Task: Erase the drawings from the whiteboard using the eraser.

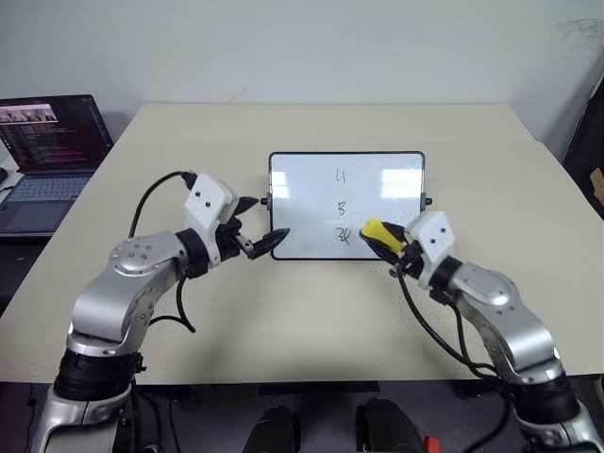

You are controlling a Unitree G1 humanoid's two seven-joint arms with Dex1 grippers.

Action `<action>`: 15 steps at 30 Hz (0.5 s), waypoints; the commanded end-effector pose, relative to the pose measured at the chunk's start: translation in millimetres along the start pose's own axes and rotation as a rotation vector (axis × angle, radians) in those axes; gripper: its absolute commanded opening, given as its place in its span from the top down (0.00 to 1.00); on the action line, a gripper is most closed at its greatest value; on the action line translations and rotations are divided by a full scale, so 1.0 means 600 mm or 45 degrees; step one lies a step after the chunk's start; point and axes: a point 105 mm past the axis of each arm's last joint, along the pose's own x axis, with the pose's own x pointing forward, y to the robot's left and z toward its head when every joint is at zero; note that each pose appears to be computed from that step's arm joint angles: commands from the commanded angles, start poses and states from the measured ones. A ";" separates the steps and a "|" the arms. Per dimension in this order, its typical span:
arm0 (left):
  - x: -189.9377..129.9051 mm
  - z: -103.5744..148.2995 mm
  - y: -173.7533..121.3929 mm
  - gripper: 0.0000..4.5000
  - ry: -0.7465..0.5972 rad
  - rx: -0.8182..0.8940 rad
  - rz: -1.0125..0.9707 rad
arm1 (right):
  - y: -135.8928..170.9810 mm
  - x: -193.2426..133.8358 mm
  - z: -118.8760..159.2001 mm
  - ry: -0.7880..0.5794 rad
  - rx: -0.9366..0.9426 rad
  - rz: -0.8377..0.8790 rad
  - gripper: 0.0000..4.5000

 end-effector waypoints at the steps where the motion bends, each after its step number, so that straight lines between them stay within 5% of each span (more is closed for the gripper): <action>1: 0.007 0.020 0.009 0.00 -0.039 0.040 0.034 | -0.013 0.036 0.033 -0.089 -0.140 -0.023 0.72; 15: 0.031 0.030 0.012 0.00 -0.112 0.073 0.025 | -0.117 0.156 0.063 -0.156 -0.266 -0.325 0.72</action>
